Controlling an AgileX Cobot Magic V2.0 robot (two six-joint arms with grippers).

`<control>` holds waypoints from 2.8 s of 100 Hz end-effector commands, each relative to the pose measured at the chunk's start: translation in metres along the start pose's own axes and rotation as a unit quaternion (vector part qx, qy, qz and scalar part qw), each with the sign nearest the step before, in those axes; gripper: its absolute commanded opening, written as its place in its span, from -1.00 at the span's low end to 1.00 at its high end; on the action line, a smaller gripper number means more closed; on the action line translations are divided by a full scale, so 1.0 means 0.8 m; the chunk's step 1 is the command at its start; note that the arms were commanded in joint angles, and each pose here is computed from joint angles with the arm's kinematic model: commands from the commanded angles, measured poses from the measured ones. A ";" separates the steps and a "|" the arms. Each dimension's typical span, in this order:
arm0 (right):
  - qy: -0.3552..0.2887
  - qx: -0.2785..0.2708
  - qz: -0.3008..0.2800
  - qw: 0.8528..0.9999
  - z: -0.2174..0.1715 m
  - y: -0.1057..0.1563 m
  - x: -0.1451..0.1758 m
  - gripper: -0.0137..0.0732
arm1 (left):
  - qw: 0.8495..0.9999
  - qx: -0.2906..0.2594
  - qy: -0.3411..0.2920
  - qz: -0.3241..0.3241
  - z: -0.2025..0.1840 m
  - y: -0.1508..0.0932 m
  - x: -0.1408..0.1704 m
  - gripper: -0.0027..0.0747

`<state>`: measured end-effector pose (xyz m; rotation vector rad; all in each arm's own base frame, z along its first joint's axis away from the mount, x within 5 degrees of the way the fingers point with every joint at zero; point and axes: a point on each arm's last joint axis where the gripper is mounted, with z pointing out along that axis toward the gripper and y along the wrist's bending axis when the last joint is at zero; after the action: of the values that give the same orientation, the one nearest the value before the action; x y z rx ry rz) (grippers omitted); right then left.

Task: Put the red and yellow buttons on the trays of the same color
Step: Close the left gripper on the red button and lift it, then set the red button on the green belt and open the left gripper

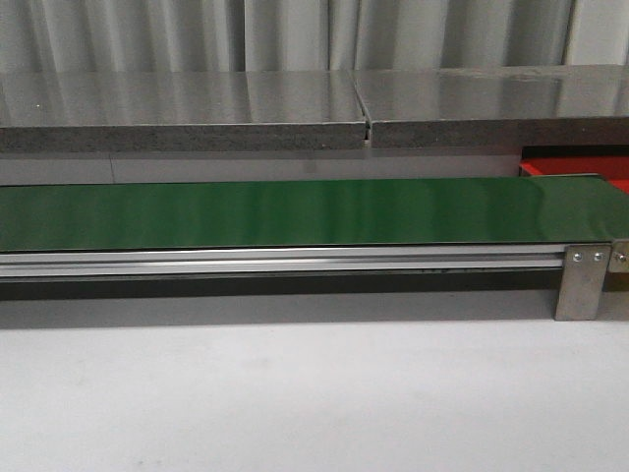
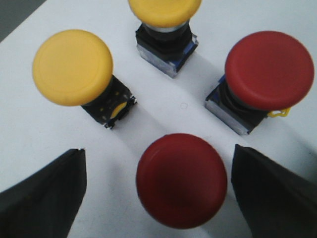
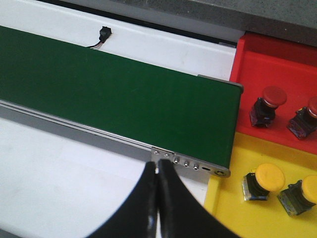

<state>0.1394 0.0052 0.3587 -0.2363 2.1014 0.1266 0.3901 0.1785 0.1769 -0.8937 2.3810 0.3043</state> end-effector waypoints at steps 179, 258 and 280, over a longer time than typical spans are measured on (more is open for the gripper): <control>-0.042 0.010 -0.001 0.999 -0.008 -0.001 -0.015 -0.84 | 0.984 0.149 -0.053 0.087 -0.201 -0.056 -0.010 -0.98; -0.042 0.010 -0.001 0.999 -0.008 -0.001 -0.015 -0.84 | 0.983 0.146 -0.011 0.112 -0.158 -0.068 0.002 -0.42; -0.042 0.010 -0.001 0.999 -0.008 -0.001 -0.015 -0.84 | 0.977 0.169 -0.017 0.130 -0.169 -0.085 0.004 0.79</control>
<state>0.1394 0.0052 0.3587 -0.2363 2.1014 0.1266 0.3713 0.0812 0.2527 -0.4650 2.5336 0.0253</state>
